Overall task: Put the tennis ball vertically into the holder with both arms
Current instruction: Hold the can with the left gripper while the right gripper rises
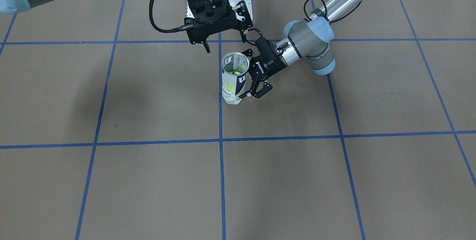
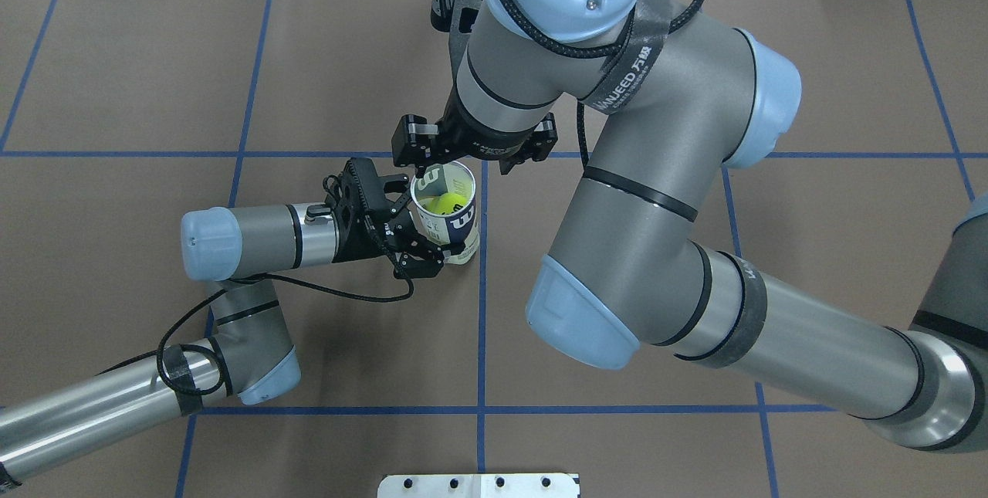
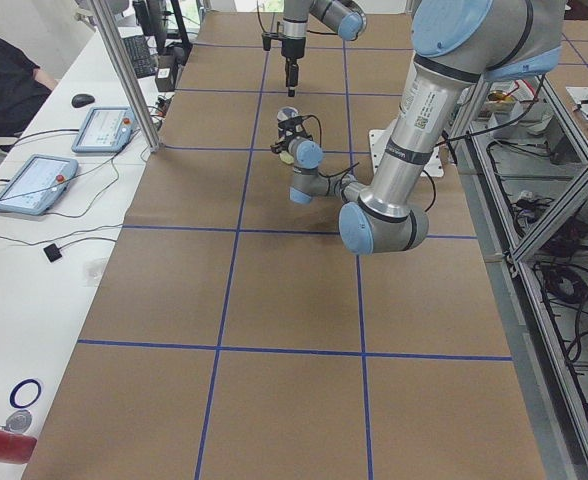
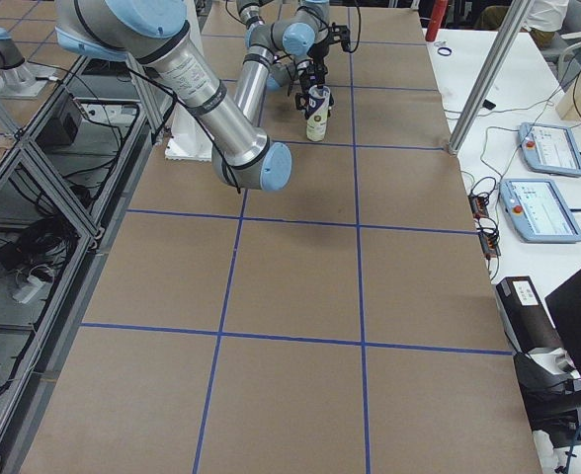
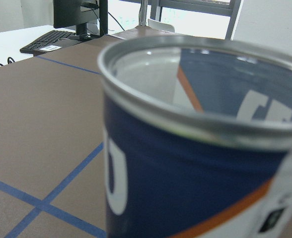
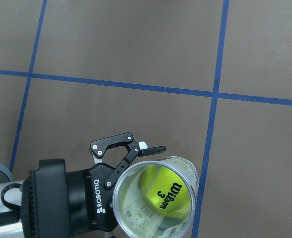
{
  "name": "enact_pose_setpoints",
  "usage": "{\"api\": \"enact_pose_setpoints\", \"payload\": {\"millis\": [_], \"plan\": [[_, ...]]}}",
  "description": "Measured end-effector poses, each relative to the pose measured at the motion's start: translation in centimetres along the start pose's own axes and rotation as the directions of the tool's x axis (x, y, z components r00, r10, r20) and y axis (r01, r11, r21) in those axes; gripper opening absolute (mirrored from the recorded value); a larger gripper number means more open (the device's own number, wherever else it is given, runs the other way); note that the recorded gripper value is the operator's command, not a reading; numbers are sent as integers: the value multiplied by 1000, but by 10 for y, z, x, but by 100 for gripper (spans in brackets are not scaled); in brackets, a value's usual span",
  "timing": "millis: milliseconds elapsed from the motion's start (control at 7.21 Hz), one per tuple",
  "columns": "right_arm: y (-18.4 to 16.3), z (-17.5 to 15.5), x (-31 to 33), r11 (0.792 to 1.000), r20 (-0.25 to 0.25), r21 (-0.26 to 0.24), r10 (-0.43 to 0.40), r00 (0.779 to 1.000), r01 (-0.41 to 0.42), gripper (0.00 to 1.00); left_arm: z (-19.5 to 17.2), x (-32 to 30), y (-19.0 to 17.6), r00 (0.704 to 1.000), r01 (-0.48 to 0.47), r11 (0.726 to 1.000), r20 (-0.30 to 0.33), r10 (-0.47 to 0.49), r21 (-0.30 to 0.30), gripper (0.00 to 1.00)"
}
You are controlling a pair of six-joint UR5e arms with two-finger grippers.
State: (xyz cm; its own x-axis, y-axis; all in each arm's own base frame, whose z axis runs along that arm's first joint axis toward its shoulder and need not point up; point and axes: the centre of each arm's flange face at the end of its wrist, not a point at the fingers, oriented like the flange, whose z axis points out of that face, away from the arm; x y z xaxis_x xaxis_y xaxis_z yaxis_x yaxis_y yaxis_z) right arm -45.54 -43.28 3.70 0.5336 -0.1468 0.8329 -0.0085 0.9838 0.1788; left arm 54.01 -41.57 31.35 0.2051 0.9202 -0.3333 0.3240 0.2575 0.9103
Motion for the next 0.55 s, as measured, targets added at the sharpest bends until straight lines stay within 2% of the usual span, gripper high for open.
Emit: {"api": "enact_pose_setpoints", "payload": {"millis": [554], "plan": [[-2,-2,2,1000,0,3,3,1000,-3,98,-23,1,9,1000,1,1000,-4,-1,-5,99]]}}
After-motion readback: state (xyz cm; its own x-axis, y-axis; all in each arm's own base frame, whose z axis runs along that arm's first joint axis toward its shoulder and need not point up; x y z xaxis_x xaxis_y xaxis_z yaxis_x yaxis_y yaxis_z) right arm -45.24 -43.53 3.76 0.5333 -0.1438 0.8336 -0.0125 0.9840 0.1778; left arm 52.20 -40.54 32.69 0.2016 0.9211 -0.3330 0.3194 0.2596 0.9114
